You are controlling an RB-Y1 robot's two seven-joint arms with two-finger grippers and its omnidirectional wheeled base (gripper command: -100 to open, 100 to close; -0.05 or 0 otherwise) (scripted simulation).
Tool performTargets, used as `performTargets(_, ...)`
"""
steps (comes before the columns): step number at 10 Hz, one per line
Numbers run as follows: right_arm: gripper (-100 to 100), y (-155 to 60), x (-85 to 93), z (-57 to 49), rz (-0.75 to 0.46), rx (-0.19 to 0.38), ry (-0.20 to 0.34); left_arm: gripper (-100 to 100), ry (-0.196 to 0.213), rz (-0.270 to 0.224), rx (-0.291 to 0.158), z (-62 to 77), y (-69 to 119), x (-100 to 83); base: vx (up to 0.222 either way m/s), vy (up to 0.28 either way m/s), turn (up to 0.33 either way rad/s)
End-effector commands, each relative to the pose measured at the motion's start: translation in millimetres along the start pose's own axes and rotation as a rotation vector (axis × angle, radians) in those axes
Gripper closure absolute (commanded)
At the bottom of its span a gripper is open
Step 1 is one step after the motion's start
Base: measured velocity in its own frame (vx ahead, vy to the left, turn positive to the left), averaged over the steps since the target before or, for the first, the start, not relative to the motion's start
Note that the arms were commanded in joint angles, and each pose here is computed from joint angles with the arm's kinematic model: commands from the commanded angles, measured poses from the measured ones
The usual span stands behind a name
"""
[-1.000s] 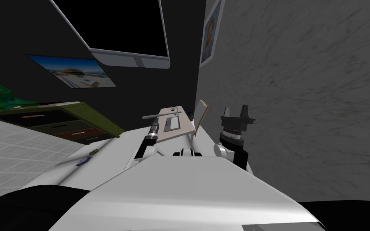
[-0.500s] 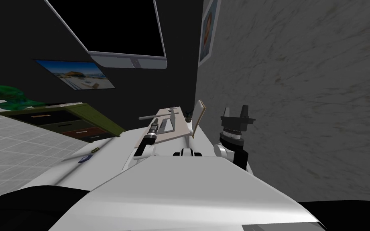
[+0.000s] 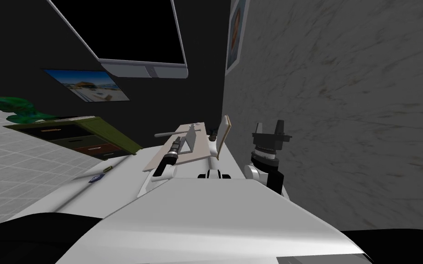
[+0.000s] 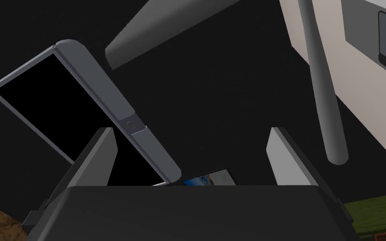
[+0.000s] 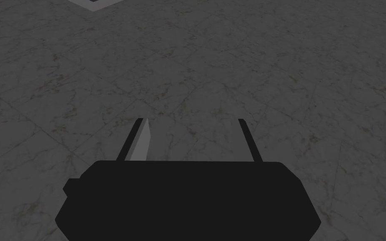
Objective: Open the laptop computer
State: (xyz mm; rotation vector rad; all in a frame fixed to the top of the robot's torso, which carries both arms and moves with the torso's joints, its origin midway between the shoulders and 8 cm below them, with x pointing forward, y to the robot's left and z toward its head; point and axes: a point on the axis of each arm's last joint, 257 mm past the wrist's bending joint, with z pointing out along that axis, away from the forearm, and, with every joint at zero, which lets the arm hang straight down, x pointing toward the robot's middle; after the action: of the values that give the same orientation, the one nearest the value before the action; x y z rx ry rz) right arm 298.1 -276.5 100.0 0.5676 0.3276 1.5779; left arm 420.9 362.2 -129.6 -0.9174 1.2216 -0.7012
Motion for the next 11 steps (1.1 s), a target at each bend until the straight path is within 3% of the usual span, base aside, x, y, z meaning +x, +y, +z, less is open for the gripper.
performTargets(1,0,0.0,0.0,0.0,0.000,0.000,0.000,-100,0.001,0.022,-0.044,1.3,13.0,-4.9,0.050,-0.180,0.057)
performTargets(3,0,0.0,0.0,0.0,0.000,0.000,0.000,-100,0.001,0.038,-0.076,2.7,22.5,-8.5,0.060,-0.183,0.062)
performTargets(6,0,0.0,0.0,0.0,0.000,0.000,0.000,-100,-0.001,0.037,-0.069,0.5,18.2,-8.9,0.066,-0.037,-0.006)
performTargets(7,0,0.0,0.0,0.0,0.000,0.000,0.000,100,-0.001,0.038,-0.070,0.4,17.9,-9.1,0.008,-0.001,0.008)
performTargets(8,0,0.0,0.0,0.0,0.000,0.000,0.000,100,0.002,-0.040,-0.077,0.6,17.2,-4.1,-0.014,0.077,0.027)
performTargets(11,0,0.0,0.0,0.0,0.000,0.000,0.000,100,0.007,-0.156,-0.084,1.1,14.5,3.6,-0.014,0.125,0.020)
